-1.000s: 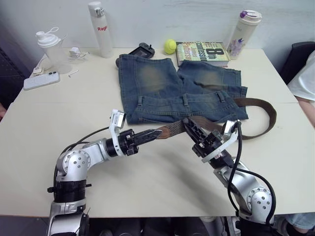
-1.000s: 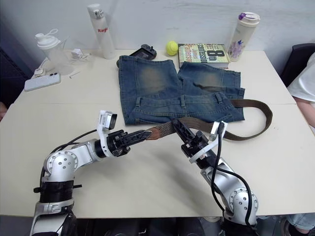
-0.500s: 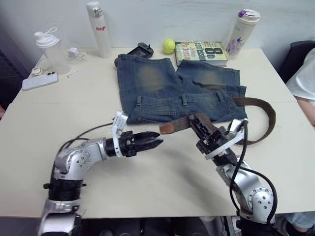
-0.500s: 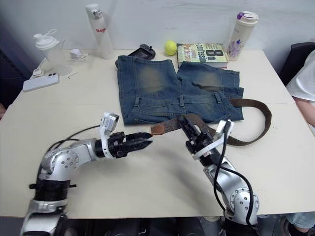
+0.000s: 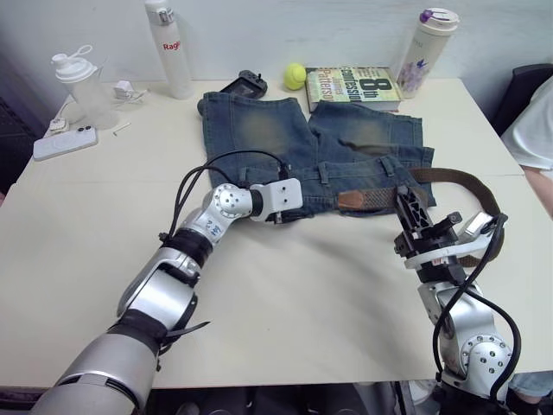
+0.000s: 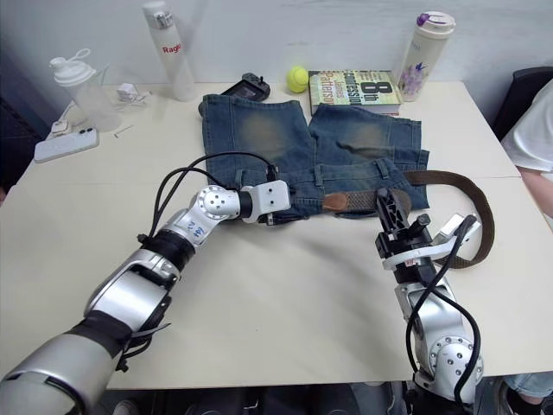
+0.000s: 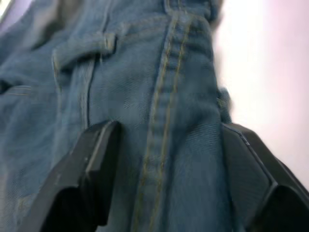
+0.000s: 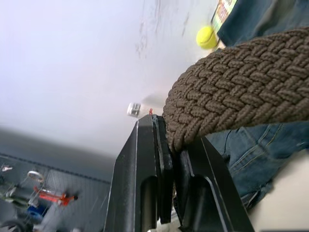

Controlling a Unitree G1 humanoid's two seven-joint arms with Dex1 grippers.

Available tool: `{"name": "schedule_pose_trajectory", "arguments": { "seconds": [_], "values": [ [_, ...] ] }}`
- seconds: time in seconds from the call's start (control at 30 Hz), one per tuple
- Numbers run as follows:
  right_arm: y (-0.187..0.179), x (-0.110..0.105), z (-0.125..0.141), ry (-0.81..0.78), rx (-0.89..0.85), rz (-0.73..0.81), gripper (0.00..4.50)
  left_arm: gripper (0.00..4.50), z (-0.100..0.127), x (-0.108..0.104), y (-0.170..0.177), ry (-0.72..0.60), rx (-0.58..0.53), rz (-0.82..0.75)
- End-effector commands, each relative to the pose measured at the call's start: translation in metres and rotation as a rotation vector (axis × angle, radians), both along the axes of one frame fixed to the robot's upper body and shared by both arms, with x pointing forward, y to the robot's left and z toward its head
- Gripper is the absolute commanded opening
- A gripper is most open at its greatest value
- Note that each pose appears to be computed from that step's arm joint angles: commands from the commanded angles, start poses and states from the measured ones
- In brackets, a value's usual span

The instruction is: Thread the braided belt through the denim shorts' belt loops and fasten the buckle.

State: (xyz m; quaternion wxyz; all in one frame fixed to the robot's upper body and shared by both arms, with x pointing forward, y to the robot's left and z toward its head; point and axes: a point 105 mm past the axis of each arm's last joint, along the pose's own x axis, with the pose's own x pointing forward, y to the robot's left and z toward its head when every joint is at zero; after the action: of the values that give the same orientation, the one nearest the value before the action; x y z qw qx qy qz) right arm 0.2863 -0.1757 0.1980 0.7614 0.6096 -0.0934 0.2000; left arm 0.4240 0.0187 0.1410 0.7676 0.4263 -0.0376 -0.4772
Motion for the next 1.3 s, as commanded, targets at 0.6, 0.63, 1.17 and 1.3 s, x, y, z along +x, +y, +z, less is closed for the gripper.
{"name": "schedule_pose_trajectory", "arguments": {
  "seconds": [0.6,0.63,1.17,1.3],
  "values": [
    [-0.003,-0.009,0.013,-0.05,-0.06,-0.07,0.0,0.03,-0.015,-0.063,0.135,0.08,-0.102,0.018],
    [-0.005,-0.01,0.014,-0.049,-0.069,-0.079,0.0,0.03,-0.02,-0.081,0.15,0.103,-0.091,0.029],
    [0.01,-0.009,0.005,0.02,-0.303,0.09,0.0,1.24,-0.04,-0.177,0.156,0.31,-0.185,0.166],
    [0.018,-0.003,0.002,0.03,-0.377,0.134,0.0,2.49,-0.026,-0.183,0.164,0.371,-0.21,0.124]
  ]
}}
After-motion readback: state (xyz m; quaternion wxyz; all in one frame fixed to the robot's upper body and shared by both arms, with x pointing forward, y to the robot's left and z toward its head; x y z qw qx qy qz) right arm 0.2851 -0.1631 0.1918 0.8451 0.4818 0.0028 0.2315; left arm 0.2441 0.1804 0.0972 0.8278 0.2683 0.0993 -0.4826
